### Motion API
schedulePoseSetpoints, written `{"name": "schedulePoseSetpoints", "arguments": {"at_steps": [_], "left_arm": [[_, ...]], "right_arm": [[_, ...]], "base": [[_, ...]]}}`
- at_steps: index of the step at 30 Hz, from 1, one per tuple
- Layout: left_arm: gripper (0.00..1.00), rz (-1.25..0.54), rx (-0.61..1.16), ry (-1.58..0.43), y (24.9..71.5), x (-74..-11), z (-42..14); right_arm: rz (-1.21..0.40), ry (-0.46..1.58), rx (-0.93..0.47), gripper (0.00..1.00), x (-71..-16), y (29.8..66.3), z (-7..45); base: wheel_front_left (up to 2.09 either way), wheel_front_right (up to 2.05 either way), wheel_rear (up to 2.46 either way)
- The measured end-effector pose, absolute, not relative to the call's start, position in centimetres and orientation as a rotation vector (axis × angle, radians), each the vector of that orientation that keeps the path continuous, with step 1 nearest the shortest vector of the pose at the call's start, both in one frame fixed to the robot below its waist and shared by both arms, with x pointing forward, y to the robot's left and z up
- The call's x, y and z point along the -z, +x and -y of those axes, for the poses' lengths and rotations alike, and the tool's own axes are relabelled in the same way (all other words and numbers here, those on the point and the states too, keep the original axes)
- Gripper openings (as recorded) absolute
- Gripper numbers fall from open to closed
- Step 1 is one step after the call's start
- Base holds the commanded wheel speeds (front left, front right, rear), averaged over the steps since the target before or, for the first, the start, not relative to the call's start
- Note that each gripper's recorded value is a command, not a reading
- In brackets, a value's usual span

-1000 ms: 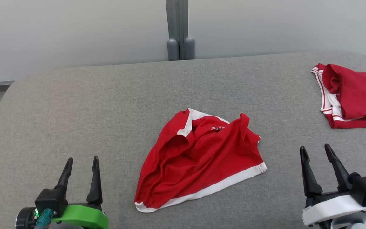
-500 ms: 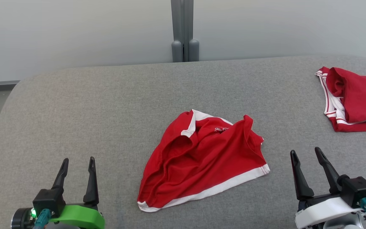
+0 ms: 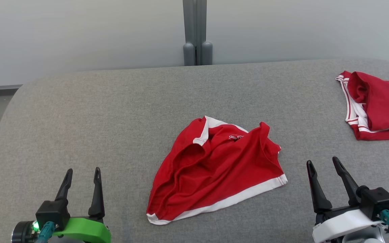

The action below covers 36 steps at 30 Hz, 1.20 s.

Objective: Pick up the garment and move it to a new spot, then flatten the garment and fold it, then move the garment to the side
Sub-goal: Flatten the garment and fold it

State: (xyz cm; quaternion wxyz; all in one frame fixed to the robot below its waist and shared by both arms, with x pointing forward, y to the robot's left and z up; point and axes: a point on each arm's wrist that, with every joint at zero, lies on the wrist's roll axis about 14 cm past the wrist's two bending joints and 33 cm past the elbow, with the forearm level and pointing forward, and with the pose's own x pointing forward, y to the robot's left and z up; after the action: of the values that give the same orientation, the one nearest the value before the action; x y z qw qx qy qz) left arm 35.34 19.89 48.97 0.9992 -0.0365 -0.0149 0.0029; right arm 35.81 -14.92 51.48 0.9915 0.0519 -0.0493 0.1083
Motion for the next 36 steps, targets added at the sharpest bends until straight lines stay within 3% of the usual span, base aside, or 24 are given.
{"name": "schedulePoseSetpoints", "arguments": {"at_steps": [30, 36], "left_arm": [[1.00, 0.031, 0.005, -0.069, 35.3, -49.0, -19.6], [1.00, 0.001, 0.084, -0.063, 35.4, -48.2, -17.2]], "right_arm": [[0.082, 0.101, -0.221, 1.00, -50.9, 35.7, 14.8], [0.079, 0.088, -0.239, 1.00, -50.9, 36.2, 14.5]], "base": [[0.00, 0.00, 0.00], [0.00, 0.00, 0.00]]}}
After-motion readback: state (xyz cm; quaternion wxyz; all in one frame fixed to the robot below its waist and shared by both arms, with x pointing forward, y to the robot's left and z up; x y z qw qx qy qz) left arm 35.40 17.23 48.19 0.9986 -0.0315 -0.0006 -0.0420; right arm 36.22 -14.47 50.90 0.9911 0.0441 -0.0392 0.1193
